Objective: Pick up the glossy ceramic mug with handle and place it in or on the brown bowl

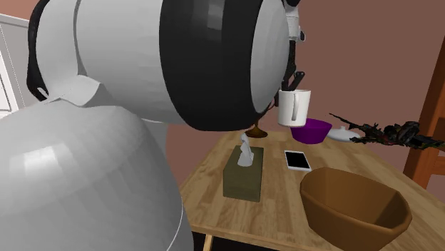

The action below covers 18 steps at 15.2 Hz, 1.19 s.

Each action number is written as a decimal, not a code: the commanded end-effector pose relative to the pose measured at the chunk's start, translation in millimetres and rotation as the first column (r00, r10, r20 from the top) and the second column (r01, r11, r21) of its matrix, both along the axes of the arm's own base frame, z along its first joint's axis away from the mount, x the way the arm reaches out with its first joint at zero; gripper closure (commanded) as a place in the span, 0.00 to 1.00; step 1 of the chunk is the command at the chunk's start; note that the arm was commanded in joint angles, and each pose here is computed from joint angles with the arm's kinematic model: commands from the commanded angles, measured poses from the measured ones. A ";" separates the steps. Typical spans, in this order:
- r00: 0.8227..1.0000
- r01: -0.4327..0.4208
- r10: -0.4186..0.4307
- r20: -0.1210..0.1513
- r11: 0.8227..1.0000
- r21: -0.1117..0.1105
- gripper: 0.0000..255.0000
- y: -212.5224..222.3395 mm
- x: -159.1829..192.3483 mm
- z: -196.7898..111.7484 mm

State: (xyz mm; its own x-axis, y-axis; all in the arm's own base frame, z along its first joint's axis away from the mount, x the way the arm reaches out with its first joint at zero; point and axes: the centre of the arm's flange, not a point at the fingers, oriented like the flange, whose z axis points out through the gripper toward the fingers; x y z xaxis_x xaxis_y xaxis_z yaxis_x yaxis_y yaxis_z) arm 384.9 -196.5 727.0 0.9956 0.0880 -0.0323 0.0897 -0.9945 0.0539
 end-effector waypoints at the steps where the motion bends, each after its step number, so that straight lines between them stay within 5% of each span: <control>1: 1.000 -0.001 0.001 0.000 1.000 0.000 1.00 -7.2 -26.5 2.7; 18: 1.000 -0.001 0.001 0.000 1.000 0.000 1.00 -67.9 -229.8 12.2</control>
State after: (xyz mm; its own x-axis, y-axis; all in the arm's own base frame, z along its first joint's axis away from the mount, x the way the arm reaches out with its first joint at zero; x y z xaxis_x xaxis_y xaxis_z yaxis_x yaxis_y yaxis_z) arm 159.9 -262.9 742.8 0.9957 0.0877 -0.0313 0.0893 -0.9945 0.0543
